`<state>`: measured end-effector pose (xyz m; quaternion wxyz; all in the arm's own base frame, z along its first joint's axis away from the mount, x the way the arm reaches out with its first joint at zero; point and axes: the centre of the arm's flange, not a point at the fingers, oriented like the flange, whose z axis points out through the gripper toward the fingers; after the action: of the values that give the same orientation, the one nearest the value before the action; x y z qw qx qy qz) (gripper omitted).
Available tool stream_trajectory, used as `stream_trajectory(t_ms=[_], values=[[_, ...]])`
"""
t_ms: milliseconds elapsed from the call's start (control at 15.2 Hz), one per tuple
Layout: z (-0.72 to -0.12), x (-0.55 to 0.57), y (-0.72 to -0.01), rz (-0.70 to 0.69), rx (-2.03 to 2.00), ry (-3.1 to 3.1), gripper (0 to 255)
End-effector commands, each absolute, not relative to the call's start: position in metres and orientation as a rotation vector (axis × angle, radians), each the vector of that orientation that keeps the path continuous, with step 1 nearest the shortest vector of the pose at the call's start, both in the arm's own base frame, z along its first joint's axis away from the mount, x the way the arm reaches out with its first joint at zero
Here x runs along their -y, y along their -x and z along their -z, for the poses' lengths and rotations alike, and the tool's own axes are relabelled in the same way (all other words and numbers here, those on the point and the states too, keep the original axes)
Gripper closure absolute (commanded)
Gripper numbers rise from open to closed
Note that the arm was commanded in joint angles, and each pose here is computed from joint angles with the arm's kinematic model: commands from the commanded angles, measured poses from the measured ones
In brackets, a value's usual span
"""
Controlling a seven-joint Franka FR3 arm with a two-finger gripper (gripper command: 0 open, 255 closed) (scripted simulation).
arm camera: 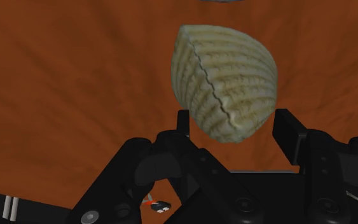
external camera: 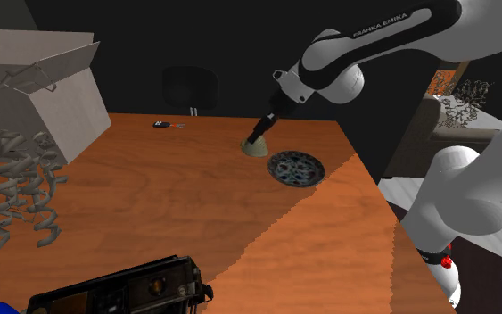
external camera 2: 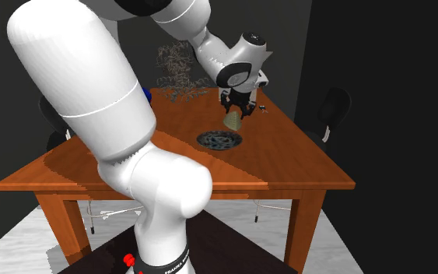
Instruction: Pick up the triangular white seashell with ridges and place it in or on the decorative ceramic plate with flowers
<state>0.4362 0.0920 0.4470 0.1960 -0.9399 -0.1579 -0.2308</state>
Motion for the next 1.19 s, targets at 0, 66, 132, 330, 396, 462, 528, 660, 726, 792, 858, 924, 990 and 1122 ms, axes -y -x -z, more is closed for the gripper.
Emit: stream_trajectory(t_ms=[0,66,132,330,396,462,528,660,726,792,858,924,990,1122], values=[[-0.458,-0.091,-0.436,0.646,0.442,2.633,255],[-0.464,-0.091,-0.436,0.646,0.442,2.633,255],[-0.469,-0.091,-0.436,0.646,0.442,2.633,255],[-0.485,-0.091,-0.436,0.646,0.442,2.633,255],[-0.49,-0.091,-0.436,0.646,0.442,2.633,255],[-0.495,-0.091,-0.436,0.646,0.442,2.633,255],[-0.5,-0.091,-0.436,0.646,0.442,2.633,255],[-0.511,-0.091,-0.436,0.646,0.442,2.633,255],[-0.515,-0.091,-0.436,0.646,0.442,2.633,255],[-0.519,-0.088,-0.424,0.646,0.442,2.633,255],[-0.522,-0.084,-0.411,0.646,0.442,2.633,255],[-0.525,-0.081,-0.399,0.646,0.442,2.633,255],[-0.529,-0.078,-0.387,0.646,0.442,2.633,255],[-0.535,-0.071,-0.362,0.646,0.442,2.633,255]])
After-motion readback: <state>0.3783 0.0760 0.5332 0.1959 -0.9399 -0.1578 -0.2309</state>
